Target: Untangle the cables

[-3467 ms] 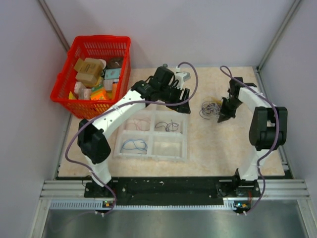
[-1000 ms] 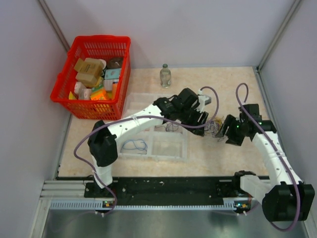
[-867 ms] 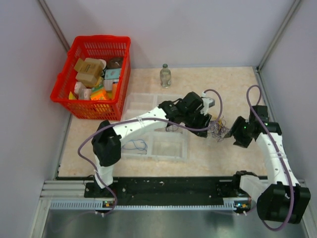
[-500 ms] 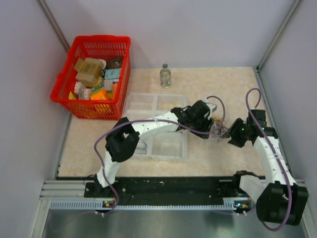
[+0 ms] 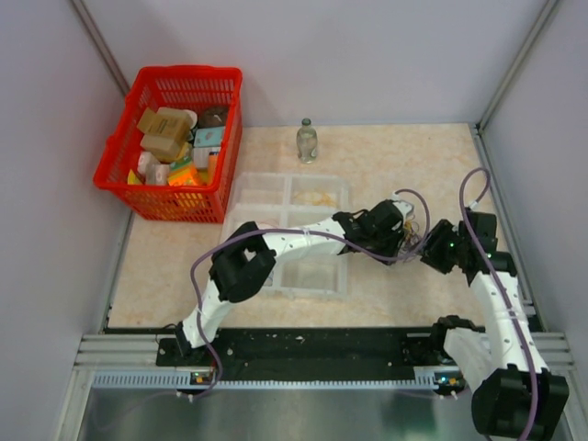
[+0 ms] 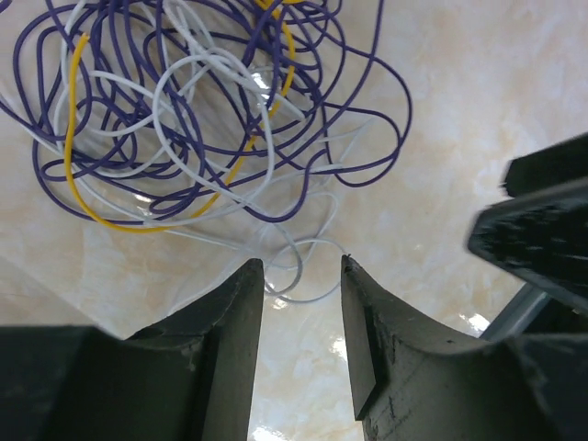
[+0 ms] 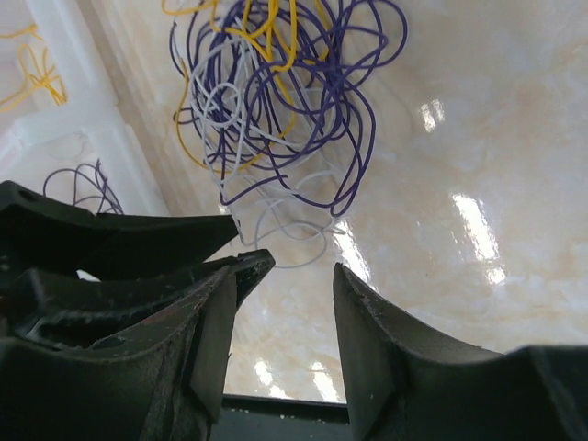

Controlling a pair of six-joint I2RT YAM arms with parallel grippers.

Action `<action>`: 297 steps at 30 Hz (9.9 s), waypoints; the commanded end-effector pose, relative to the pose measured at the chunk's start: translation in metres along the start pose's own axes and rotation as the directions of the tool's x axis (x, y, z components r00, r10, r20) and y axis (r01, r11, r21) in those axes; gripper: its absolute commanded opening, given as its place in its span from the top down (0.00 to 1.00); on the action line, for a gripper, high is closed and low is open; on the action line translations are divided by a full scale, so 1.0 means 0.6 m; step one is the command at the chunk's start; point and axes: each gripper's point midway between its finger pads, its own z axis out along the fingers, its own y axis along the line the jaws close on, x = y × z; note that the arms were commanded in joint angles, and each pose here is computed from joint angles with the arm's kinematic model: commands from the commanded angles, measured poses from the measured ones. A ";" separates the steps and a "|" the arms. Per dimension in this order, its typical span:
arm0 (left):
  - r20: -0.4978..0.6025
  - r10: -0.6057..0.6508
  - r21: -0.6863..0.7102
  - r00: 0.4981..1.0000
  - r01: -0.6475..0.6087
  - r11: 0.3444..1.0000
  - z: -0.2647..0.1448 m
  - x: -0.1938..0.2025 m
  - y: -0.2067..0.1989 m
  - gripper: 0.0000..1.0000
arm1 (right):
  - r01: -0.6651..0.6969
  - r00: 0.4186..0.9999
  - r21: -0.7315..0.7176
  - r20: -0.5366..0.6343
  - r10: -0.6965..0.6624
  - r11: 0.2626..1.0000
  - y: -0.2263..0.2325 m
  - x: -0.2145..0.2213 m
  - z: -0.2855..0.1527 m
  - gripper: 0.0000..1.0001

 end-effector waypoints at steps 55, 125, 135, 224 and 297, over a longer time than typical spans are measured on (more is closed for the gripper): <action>0.148 0.106 0.241 0.983 -0.140 0.960 -0.162 -0.085 -0.096 1.00 | -0.006 0.999 -0.143 -0.052 -0.002 0.990 0.021 -0.004 0.098 0.53; 0.879 -0.016 0.213 0.476 -0.363 0.907 -0.854 -0.325 -0.201 1.00 | 0.043 0.997 -0.157 0.077 -0.031 0.987 0.093 -0.219 0.050 0.16; 0.831 0.037 0.157 0.555 -0.299 0.941 -0.721 -0.358 -0.182 1.00 | 0.117 0.988 0.055 0.094 -0.122 0.992 0.085 -0.166 -0.033 0.13; 0.086 -0.019 0.273 0.996 -0.005 0.962 -0.154 0.091 -0.076 1.00 | -0.002 0.991 -0.142 -0.135 -0.018 0.990 0.056 0.163 -0.020 0.98; 0.322 0.114 0.232 0.940 -0.195 0.953 -0.283 0.090 -0.078 0.49 | 0.290 0.862 -0.149 -0.388 -0.326 0.945 0.127 0.218 -0.010 0.09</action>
